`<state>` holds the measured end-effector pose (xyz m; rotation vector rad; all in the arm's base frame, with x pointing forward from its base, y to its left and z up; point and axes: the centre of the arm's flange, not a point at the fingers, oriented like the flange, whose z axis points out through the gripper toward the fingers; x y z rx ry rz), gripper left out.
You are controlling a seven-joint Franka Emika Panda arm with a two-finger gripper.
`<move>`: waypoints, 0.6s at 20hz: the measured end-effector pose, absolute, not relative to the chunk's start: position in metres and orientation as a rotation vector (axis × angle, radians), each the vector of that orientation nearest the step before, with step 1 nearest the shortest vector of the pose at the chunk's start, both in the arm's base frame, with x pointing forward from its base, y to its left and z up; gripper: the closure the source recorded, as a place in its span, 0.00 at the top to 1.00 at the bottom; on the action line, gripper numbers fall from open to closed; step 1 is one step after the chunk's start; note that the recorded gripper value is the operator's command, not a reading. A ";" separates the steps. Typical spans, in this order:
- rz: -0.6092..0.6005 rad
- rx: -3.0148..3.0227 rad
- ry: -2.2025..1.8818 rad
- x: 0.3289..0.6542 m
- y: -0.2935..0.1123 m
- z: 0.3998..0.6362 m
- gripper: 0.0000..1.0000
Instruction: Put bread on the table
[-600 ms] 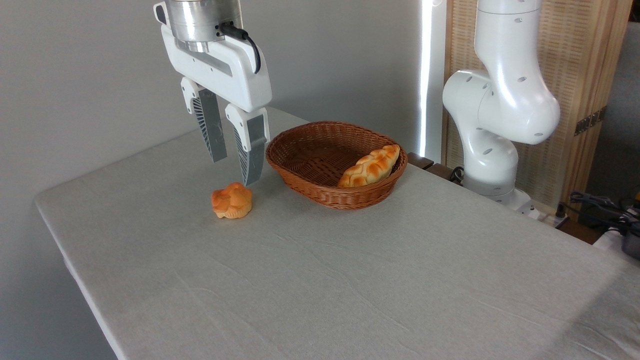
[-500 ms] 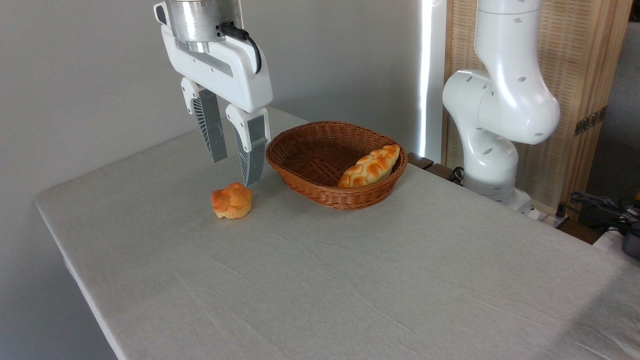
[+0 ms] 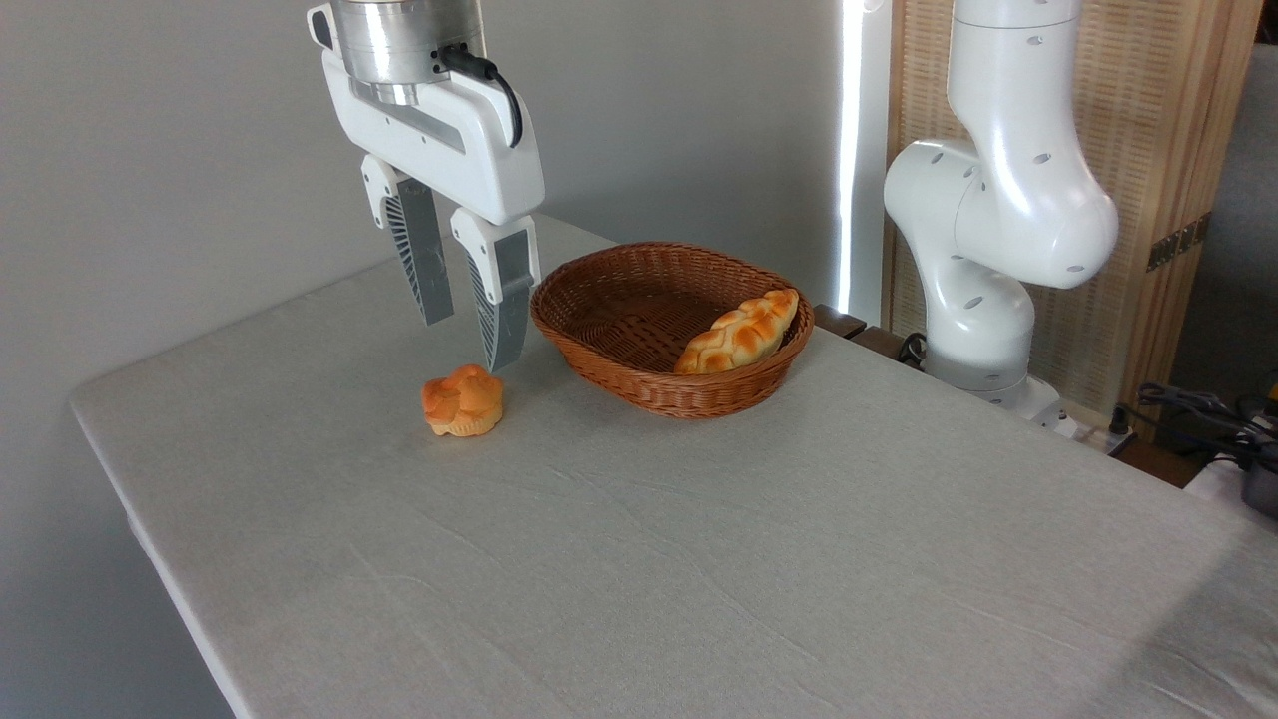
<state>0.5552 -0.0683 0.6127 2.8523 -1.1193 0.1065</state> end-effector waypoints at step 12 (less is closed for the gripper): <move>0.046 2.840 -1.125 0.537 -0.071 0.598 1.00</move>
